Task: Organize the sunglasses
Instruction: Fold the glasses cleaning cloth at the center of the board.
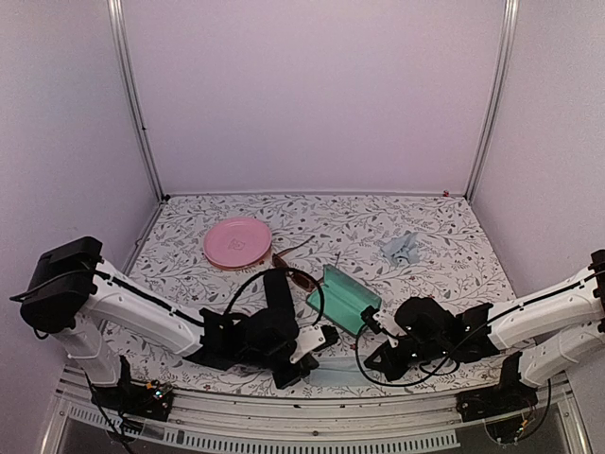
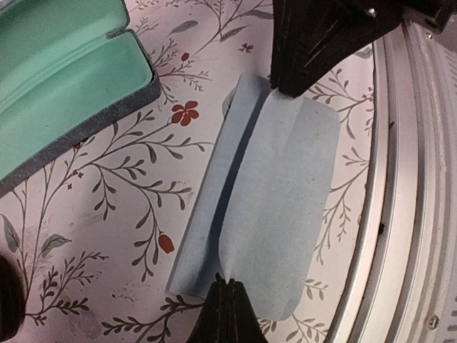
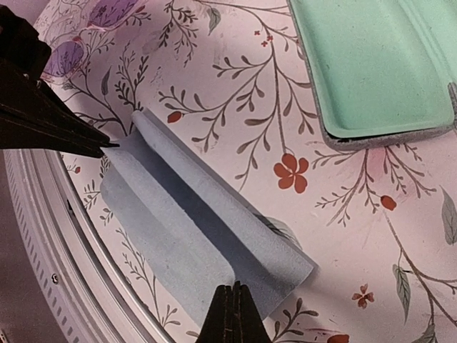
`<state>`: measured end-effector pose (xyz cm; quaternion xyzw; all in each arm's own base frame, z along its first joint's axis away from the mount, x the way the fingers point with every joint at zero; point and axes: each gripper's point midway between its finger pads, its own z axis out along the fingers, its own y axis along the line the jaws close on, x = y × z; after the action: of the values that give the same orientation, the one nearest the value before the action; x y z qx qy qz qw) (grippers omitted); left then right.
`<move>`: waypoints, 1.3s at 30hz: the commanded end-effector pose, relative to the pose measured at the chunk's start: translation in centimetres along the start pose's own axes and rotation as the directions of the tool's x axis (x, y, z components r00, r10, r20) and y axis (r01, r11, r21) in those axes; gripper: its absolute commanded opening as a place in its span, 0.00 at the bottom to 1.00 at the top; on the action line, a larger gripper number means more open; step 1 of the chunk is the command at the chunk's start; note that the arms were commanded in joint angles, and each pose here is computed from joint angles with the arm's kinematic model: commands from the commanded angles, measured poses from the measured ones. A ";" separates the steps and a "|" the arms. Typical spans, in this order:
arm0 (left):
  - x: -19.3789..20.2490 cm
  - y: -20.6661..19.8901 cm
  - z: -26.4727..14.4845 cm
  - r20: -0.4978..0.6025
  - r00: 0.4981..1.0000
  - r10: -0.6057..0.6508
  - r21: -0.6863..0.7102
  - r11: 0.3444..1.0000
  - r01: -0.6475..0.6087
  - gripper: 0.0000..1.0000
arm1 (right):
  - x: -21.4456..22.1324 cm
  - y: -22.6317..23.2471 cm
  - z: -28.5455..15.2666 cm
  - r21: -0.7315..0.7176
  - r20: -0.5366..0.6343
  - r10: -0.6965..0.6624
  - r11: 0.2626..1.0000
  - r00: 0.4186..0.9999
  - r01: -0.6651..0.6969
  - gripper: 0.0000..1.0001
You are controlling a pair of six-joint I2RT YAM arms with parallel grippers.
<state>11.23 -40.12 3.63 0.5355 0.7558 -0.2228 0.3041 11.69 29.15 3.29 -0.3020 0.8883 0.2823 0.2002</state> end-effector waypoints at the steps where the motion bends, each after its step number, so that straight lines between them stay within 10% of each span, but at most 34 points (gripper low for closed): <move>1: 0.9 -0.8 0.5 -0.012 1.000 0.001 0.018 1.000 -0.001 0.00 | -0.3 0.8 -0.2 -0.032 0.020 0.003 0.999 1.000 -0.002 0.00; 39: 1.7 -2.7 0.6 -0.055 0.998 0.025 0.053 0.998 -0.022 0.17 | 1.5 2.1 0.1 -0.073 -0.025 0.010 0.997 1.000 -0.012 0.11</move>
<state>9.18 -39.92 1.69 0.5524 0.7555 -0.2205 0.2746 9.93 29.87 3.29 -0.3073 0.8834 0.3028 0.1827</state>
